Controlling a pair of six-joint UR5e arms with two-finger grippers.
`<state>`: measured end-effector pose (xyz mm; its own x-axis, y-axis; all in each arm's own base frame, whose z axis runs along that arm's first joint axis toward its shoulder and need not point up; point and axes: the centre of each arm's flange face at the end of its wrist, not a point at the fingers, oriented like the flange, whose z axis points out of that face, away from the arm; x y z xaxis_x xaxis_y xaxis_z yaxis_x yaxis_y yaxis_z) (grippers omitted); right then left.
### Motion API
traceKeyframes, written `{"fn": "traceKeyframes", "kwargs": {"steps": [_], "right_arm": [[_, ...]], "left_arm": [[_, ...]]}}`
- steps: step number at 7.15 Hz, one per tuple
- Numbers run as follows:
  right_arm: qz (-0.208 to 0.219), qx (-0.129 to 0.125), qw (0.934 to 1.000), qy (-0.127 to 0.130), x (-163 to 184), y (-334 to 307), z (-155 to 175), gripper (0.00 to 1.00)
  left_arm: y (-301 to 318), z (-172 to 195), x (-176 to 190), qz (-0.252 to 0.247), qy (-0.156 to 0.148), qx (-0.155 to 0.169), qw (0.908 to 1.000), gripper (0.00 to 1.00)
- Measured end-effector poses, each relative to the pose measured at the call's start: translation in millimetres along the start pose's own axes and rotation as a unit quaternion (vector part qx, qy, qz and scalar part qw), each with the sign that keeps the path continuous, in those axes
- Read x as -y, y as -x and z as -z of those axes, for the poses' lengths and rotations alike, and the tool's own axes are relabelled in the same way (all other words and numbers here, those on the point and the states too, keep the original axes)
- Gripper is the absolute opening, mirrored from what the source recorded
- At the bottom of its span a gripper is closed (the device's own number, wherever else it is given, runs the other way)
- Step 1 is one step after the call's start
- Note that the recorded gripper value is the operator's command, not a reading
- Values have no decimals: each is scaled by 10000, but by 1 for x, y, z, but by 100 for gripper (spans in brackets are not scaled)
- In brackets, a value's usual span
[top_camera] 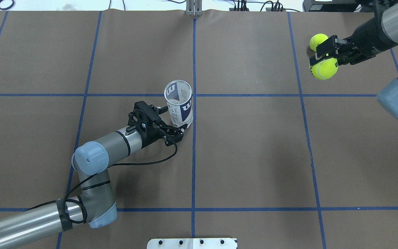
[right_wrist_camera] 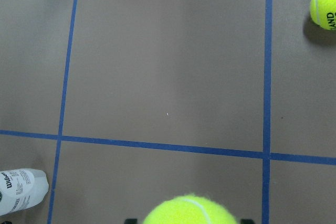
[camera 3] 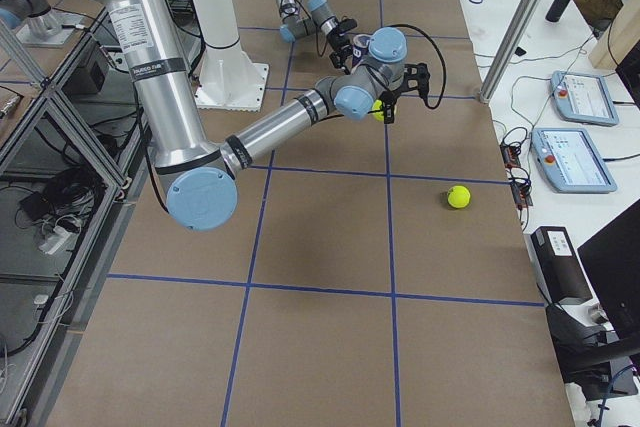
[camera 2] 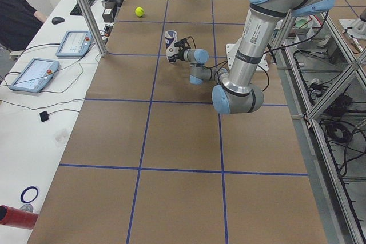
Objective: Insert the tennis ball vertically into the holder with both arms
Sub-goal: 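Lift the ball with the right gripper while the left gripper grasps the can's side, then carry the ball with the right gripper over the can's open top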
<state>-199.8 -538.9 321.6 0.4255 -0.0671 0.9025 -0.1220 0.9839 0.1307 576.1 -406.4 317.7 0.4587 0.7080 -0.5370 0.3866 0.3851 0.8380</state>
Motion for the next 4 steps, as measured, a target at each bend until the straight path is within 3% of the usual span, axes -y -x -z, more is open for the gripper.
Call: {"fn": "traceKeyframes", "kwargs": {"steps": [4], "right_arm": [[6, 139, 9999, -33, 3, 24, 5, 0]], "left_arm": [[-9, -22, 6, 0, -16, 49, 10000, 99]]}}
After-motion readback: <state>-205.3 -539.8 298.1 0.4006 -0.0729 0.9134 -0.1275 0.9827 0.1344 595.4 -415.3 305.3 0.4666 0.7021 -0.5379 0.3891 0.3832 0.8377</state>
